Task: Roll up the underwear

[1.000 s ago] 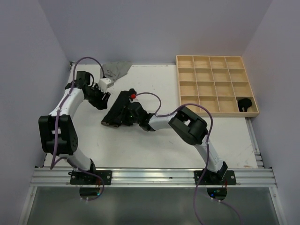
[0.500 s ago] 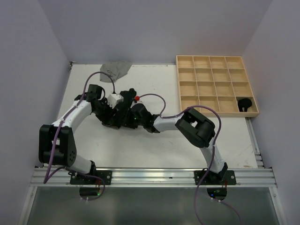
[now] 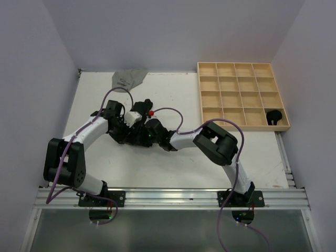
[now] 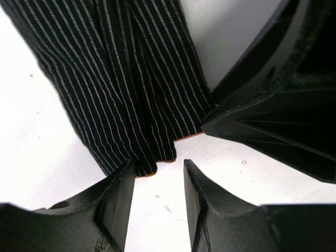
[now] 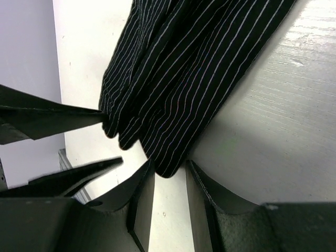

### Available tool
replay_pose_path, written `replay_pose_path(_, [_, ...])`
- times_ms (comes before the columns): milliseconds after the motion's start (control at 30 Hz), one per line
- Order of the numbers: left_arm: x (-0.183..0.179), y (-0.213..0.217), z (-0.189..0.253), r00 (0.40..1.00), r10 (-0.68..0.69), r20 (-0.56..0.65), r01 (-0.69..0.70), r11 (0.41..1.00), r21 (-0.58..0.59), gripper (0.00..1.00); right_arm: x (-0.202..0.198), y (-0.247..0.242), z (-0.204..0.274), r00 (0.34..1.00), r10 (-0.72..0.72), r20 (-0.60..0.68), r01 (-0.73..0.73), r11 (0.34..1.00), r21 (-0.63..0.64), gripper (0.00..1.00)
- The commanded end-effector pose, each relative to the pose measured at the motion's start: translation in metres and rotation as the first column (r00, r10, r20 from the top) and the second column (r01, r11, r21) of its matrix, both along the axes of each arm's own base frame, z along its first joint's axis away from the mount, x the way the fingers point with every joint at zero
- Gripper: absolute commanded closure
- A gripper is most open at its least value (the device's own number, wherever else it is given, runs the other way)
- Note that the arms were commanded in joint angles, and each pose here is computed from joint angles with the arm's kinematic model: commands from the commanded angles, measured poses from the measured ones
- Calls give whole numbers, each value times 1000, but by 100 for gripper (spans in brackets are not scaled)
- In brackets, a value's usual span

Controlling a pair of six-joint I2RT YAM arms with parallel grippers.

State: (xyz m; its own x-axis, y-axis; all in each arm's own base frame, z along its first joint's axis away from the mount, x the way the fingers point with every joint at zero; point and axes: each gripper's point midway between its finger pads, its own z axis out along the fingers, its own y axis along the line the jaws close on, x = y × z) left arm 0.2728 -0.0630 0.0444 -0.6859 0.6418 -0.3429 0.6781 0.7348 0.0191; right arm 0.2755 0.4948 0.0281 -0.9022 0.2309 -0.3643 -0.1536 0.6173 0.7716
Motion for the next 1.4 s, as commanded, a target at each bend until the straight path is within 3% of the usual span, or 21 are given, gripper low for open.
replay_pose_path(0, [15,4,10,995,42,85,-44,999,22,57,-1,-3,-15,1000,-11,-15,10,999,-34,65])
replay_pose_path(133, [21,5,12,992,61,107,-64,998,25,67,-1,-3,-17,1000,-7,-18,7,999,-37,66])
replay_pose_path(400, [25,4,11,992,64,106,-67,997,24,70,-3,-4,-20,1000,-4,-23,3,999,-36,66])
replay_pose_path(500, [26,2,13,992,62,107,-64,998,16,79,-4,-4,-21,1000,-1,-26,0,999,-36,66])
replay_pose_path(533, [26,0,14,993,57,106,-58,998,7,88,-3,-4,-23,1000,-4,-26,3,999,-34,67])
replay_pose_path(633, [23,-6,19,994,38,99,-36,999,-27,100,-4,-2,-23,1000,1,-29,-2,1000,-29,67])
replay_pose_path(900, [16,-17,18,997,8,78,-4,999,-53,100,-5,-2,-23,999,5,-32,-5,1000,-25,68])
replay_pose_path(1000, [13,-19,9,999,2,47,1,999,-50,87,-4,-2,-23,999,3,-32,-4,1000,-25,68])
replay_pose_path(1033, [12,-19,5,999,1,38,1,999,-46,78,-5,-2,-23,999,3,-35,-3,1000,-25,68])
replay_pose_path(1133, [10,-19,-1,1000,-4,23,5,999,-47,67,-6,-4,-24,999,3,-37,-4,1000,-27,68])
replay_pose_path(1367, [12,-23,-10,1000,-11,4,11,998,-57,62,-7,-5,-27,999,2,-46,-3,1000,-28,68])
